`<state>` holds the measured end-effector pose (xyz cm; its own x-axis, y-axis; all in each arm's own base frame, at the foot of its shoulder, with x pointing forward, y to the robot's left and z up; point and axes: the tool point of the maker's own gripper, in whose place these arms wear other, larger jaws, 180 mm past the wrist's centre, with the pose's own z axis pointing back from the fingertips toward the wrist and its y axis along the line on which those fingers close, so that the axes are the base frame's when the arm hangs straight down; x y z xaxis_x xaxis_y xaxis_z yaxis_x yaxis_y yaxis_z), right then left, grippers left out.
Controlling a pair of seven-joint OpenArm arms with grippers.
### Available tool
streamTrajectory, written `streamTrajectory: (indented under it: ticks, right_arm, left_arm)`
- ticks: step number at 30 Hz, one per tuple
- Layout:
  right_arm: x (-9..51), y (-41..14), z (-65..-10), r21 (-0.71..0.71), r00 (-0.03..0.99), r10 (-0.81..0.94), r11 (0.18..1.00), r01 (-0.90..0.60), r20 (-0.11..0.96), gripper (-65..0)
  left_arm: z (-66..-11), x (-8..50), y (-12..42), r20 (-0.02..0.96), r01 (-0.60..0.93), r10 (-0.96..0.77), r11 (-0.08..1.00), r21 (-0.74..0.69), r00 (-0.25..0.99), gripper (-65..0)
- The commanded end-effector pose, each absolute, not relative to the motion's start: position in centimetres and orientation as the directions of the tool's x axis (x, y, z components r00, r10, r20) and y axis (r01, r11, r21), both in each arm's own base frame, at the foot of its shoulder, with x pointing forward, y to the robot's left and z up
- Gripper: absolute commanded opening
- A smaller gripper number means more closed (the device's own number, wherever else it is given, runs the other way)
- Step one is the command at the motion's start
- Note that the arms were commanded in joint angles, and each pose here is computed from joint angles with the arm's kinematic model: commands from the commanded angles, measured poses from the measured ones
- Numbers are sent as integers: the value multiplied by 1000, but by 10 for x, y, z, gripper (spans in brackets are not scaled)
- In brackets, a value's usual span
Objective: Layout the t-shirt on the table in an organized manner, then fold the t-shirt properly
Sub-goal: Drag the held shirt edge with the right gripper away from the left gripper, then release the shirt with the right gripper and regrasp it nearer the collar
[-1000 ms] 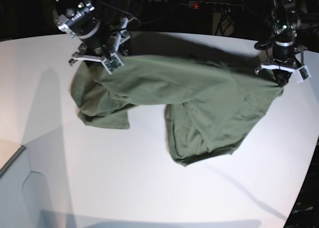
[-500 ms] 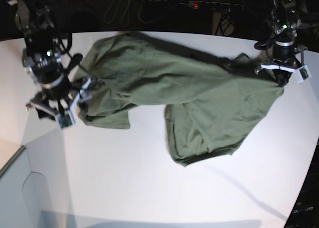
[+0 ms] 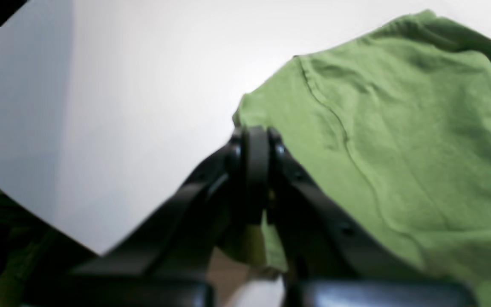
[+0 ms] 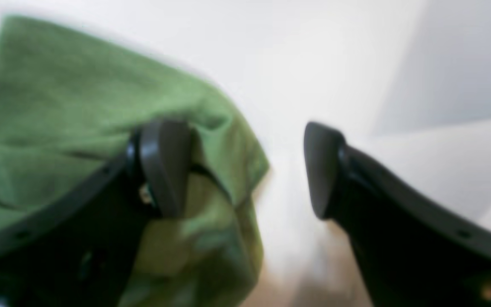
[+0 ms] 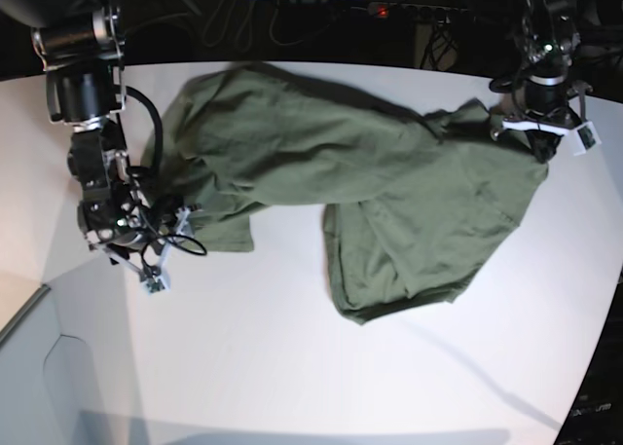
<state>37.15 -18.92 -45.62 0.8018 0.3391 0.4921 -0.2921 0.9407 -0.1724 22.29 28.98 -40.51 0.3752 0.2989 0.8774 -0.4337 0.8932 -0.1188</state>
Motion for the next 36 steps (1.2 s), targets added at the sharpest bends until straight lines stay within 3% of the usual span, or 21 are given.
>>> streamTrajectory:
  ticks: [1,4,6,8,11,12,21,31,36]
  right_arm:
    - [387,-188,-443,-178,776,351,936,-303,524,-235]
    - [383,-183,-450,-160,780,365,930,-331,508,-248]
    - [380,-176,-452,-146,769,394,916,-374,503,-310]
    - [381,-170,-450,-134,748,415,903,-408,518,-419]
    - [392,-165,-441,-132,704,406,902,-411,583,-635]
    - [395,-165,-439,-134,694,403,903,-409,596,-650]
    - [478,-204,-362,-227,576,322,946,-233,751,-650]
    - [534,-268,-252,-140,412,94,987,83,906,-650]
    - [541,-272,-232,-130,316,90,986,108,945,-650]
  left_arm:
    - [-392,229,295,901,-425,272,898,-111,339,-649]
    - [-392,229,295,900,-427,273,897,-112,338,-649]
    - [-392,228,296,901,-428,273,897,-111,338,-649]
    - [-392,228,296,901,-429,273,896,-111,337,-649]
    - [-392,228,296,901,-429,273,896,-111,337,-649]
    - [-392,228,296,901,-429,273,896,-111,337,-649]
    - [-399,213,286,885,-465,324,874,-144,334,-649]
    - [-404,197,263,862,-496,393,845,-201,320,-649]
    - [-412,194,254,846,-508,424,832,-222,324,-649]
